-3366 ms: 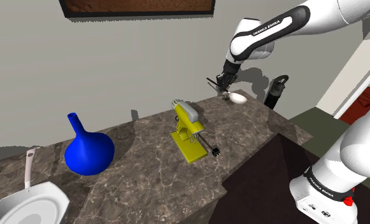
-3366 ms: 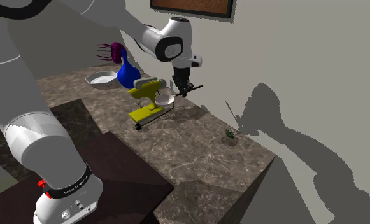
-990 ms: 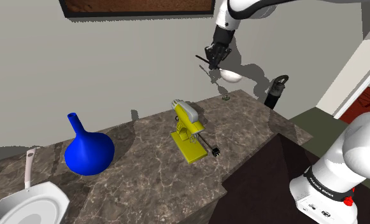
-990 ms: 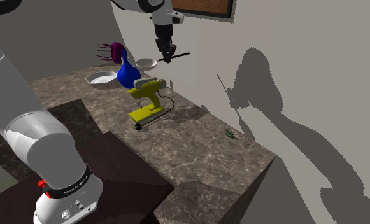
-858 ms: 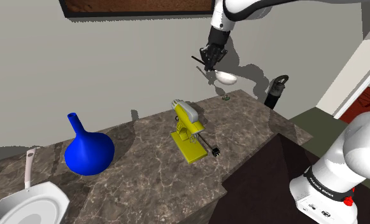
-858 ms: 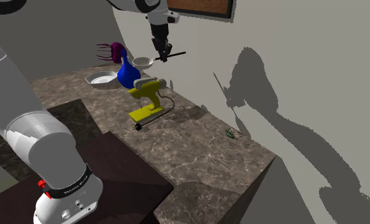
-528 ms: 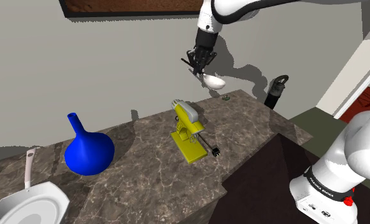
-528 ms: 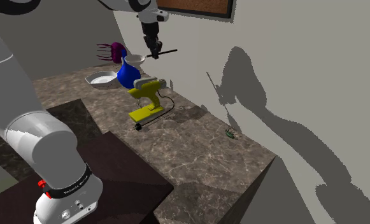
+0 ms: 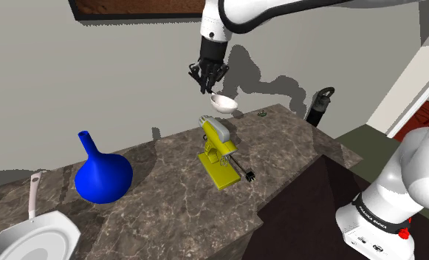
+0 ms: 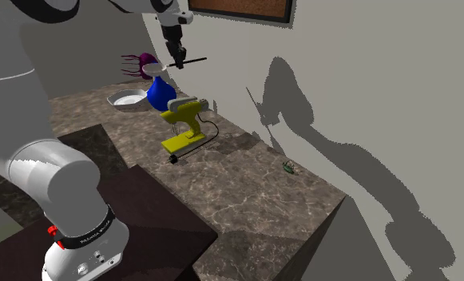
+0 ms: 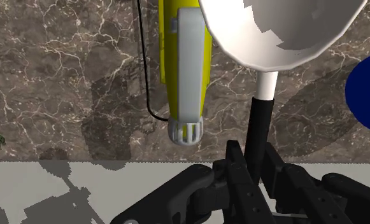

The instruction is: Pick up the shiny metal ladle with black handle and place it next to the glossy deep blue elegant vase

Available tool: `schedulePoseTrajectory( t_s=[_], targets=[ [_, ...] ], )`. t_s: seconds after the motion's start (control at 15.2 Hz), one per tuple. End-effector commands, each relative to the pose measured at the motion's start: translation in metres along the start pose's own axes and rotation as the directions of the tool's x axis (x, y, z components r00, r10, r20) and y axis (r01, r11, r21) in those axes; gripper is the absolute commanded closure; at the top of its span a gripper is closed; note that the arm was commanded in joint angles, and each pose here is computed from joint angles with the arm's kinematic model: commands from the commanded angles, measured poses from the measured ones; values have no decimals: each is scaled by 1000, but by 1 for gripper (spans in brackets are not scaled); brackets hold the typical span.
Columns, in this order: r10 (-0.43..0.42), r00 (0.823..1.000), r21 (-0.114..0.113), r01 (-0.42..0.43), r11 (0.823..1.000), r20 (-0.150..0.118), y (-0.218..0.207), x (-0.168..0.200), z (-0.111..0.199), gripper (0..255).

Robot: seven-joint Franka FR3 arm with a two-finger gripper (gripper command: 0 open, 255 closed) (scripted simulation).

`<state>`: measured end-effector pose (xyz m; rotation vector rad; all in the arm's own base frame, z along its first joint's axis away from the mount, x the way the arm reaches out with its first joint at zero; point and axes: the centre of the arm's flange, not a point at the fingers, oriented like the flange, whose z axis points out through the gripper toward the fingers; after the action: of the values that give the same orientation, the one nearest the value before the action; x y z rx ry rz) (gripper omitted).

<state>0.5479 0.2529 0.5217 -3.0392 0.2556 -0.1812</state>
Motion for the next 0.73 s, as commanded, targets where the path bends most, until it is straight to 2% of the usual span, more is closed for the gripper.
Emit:
schedulePoseTrajectory(
  t_s=[0.0,0.53,0.66],
  targets=[
    [1,1000,0,-1,1000,0,-28,-4,4,255],
    [1,1000,0,-1,1000,0,-132,-19,12,255],
    [1,1000,0,-1,1000,0,-138,-20,18,255]
  ],
)
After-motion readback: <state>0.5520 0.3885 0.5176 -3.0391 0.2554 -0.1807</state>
